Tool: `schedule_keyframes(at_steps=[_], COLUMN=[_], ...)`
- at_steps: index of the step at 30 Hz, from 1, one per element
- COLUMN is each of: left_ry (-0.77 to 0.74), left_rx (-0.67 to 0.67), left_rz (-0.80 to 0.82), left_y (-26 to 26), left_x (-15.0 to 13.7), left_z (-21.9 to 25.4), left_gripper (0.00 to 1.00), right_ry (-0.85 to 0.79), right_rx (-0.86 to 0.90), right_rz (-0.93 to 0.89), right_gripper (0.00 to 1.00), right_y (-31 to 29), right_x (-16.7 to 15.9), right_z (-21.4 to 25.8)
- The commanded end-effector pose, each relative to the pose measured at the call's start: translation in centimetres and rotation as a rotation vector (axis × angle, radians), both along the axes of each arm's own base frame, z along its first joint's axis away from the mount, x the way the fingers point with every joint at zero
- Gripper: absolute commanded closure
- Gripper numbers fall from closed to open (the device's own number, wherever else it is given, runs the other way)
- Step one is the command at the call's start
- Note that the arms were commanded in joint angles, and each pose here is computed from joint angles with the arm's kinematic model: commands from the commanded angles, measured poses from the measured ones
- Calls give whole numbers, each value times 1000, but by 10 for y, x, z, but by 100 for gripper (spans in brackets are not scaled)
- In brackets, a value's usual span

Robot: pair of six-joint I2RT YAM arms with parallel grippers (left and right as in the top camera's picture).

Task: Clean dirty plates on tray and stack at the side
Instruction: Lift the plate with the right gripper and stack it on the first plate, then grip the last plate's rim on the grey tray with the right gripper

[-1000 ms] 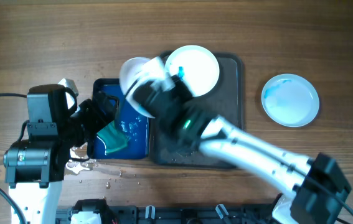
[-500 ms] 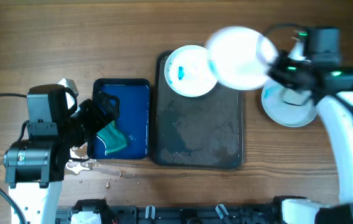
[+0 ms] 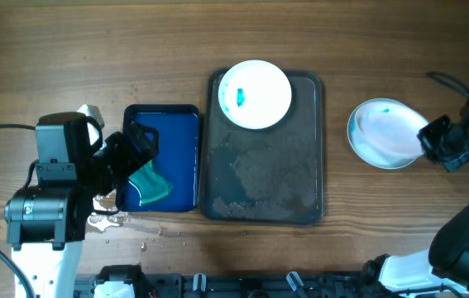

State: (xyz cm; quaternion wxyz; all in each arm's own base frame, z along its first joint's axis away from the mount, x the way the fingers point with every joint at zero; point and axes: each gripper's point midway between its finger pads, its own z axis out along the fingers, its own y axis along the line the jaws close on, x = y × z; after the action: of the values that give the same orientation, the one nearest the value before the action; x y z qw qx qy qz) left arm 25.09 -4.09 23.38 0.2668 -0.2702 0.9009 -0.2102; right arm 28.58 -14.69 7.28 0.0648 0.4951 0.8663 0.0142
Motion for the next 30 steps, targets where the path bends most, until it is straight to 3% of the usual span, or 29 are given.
schedule_keyframes(at_steps=[1,4,7,11,13,15,17,20,22,26,30], left_ry=[-18,-18,-18,-18,-18,-18,-18,-18,-18,-18,-18], left_rx=[0,0,0,0,0,0,0,0,0,0,0], left_rz=[-15,-15,-15,-15,-15,-15,-15,-15,-15,-15,-15], left_y=[-1,-1,-1,-1,-1,-1,-1,-1,-1,-1,-1], left_x=[2,2,2,2,2,2,2,2,2,2,2], left_z=[6,6,6,6,6,6,6,6,6,6,6], left_gripper=[0,0,0,0,0,0,0,0,0,0,0], right_ry=[-17,-165,-342,-582,-620,-610,-598,-557,-532,-439,-409], right_rx=[33,86,50,-26,-39,-65,-147,-314,-401,-394,-239], right_rz=[71,277,511,923,1039,1105,1199,1195,1164,1127,1166], right_gripper=[83,73,71,66,62,58,45,38,29,23,22], right_y=[7,32,73,174,217,254,295,307,303,283,293], right_x=[2,28,51,65,65,66,80,118,161,191,189], right_z=[-9,15,68,140,148,142,129,110,74,0,-48])
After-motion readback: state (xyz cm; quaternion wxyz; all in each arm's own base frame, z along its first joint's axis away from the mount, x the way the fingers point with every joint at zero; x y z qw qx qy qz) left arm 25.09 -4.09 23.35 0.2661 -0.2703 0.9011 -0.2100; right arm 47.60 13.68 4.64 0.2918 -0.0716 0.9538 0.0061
